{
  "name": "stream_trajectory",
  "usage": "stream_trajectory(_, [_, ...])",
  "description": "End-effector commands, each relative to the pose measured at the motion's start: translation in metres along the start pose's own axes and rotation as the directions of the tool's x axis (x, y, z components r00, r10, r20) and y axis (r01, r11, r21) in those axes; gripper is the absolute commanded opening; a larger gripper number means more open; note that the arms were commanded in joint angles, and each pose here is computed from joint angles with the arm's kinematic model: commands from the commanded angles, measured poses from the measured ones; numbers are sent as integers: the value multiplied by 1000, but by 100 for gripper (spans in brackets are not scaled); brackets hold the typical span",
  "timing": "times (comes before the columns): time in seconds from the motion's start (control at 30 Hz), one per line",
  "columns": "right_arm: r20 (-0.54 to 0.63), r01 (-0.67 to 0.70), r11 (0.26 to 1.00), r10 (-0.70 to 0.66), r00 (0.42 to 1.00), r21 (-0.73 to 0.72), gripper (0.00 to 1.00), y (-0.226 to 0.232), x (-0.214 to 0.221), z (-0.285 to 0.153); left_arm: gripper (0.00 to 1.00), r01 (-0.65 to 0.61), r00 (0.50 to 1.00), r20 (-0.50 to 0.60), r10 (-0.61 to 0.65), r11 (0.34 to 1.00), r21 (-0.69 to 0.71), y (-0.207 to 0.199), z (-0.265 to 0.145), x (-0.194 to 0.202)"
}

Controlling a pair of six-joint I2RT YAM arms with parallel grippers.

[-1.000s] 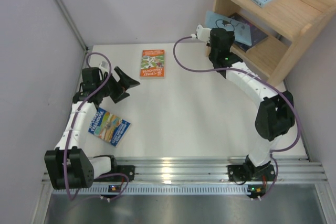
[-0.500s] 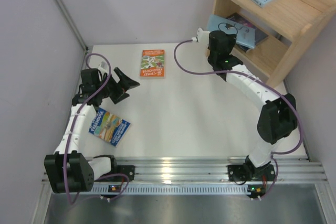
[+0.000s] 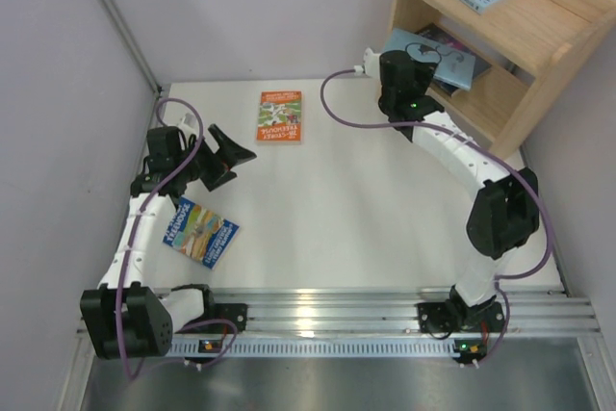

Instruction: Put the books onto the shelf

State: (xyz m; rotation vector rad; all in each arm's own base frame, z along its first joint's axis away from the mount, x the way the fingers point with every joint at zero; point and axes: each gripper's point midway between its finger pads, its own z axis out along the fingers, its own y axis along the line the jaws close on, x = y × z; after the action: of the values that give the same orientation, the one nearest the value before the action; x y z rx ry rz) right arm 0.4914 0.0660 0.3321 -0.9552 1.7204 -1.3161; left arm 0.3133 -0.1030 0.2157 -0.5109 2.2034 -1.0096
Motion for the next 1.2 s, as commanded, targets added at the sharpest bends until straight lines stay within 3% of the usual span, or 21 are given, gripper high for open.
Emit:
stream_trajectory(0.0, [-14,-108,991,109,994,80,0,-35,2,-1,99,-34,999,2,34,999,20,-4,-2,2])
stream_trajectory(0.57, [-56,-145,988,148,987,53,0,-23,8,32,99,-30,1000,5,30,999,9,0,-1,2])
stream_trajectory(0.6, [-65,-109,994,109,992,-4,3,-11,10,34,99,-32,999,7,32,999,10,-1,-1,2])
stream_trajectory(0.67, [-42,-162,987,161,986,-19,7,-11,5,36,99,-27,1000,7,27,999,30,-5,-2,2])
stream_trajectory(0.73, [-31,-159,986,158,987,-41,17,-6,3,37,99,-26,1000,6,25,999,41,-8,-3,2])
stream_trajectory(1.17, [4,-176,977,177,984,-119,32,10,-7,44,99,-38,999,20,37,998,43,-12,-10,3])
